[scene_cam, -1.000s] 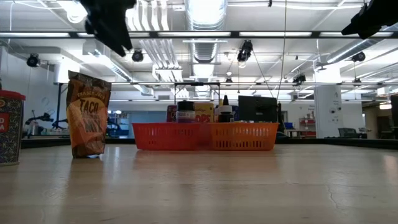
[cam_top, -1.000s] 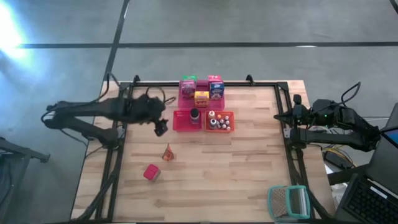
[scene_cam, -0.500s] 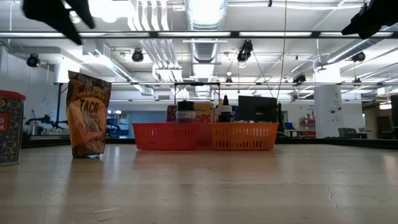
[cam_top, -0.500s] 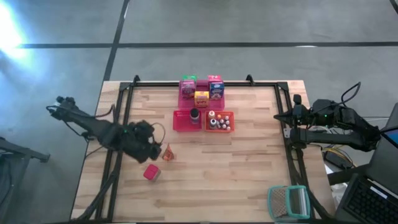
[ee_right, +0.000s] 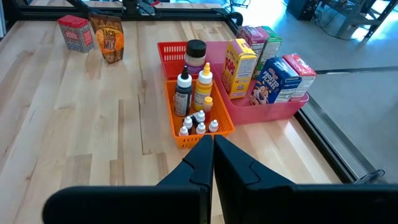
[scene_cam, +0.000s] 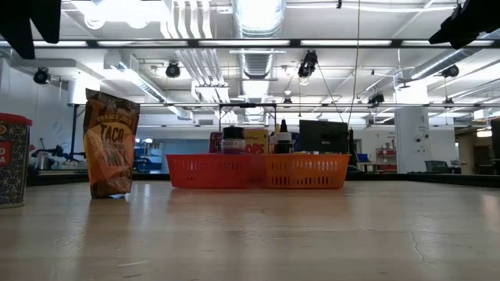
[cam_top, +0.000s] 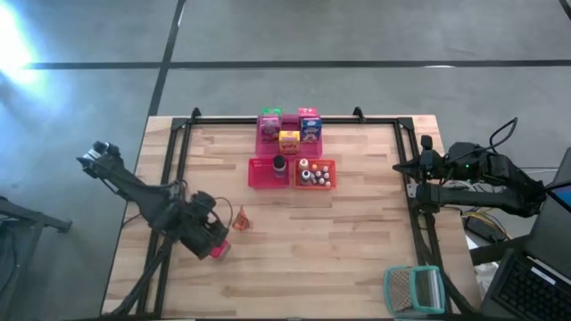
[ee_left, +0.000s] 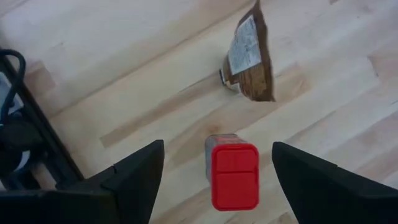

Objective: Pick & Place Kitchen Items
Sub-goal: Put the red seasoning can into the red bin

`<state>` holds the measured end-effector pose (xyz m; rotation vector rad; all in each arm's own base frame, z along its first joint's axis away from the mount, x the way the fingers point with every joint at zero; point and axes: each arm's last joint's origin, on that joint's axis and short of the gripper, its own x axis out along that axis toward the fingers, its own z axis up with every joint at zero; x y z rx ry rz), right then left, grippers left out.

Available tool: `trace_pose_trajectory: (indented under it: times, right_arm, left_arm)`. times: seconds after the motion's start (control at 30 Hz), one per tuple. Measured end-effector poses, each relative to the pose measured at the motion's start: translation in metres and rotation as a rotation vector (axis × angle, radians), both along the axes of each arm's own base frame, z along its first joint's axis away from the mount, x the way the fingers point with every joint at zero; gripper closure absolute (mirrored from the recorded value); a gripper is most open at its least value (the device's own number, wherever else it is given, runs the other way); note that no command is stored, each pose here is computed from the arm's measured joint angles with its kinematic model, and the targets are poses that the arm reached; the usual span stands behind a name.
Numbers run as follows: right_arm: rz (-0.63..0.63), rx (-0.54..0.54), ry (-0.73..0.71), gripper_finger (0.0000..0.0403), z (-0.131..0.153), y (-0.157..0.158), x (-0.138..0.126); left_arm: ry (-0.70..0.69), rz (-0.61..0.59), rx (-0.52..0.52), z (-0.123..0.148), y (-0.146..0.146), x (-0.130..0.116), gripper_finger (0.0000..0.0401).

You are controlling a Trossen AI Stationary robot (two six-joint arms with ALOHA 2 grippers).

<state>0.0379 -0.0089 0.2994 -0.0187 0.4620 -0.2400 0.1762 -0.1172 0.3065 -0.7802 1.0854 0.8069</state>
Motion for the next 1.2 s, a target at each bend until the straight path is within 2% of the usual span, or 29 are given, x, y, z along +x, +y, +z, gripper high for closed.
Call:
trace_pose_trajectory:
  times: [0.13,0.33,0.43,0.77,1.2]
  right_arm:
    - [0.0,0.0,0.0,0.0394,0.0,0.0,0.0]
    - [0.0,0.0,0.0,0.0394,0.0,0.0,0.0]
    - [0.0,0.0,0.0,0.0394,0.0,0.0,0.0]
    - [0.0,0.0,0.0,0.0394,0.0,0.0,0.0]
    - [0.0,0.0,0.0,0.0394,0.0,0.0,0.0]
  left_arm:
    - [0.01,0.024,-0.008,-0.001,-0.006,0.008,0.0098]
    - [0.076,0.095,-0.105,-0.003,-0.016,0.015,0.0098]
    - [0.131,0.093,-0.133,-0.008,-0.022,0.018,0.0098]
    - [0.195,0.032,-0.09,-0.026,-0.039,0.024,0.0098]
    - [0.184,-0.032,-0.062,-0.032,-0.044,0.026,0.0098]
